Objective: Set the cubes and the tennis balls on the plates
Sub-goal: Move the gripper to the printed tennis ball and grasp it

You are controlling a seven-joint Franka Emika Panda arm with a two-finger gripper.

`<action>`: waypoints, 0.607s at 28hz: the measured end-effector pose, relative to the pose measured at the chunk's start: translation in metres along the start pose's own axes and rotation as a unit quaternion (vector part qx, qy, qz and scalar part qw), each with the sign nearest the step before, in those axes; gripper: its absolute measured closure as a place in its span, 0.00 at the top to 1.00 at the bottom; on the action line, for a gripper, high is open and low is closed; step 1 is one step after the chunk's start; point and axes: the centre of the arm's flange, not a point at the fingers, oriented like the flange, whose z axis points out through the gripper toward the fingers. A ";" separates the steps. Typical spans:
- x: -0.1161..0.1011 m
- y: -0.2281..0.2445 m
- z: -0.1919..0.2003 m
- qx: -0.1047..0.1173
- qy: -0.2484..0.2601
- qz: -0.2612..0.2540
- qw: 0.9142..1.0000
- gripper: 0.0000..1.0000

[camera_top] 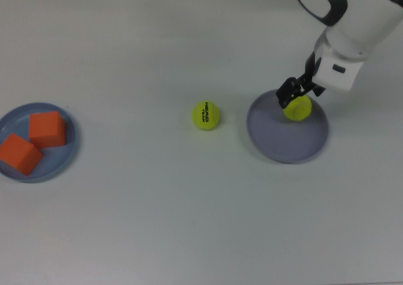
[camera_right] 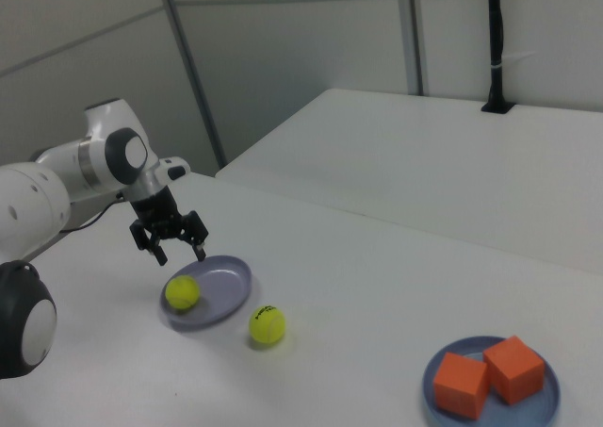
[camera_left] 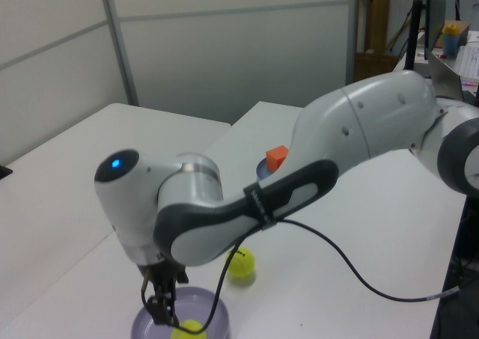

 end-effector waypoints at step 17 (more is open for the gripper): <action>-0.039 0.166 0.038 -0.047 -0.125 0.021 0.991 1.00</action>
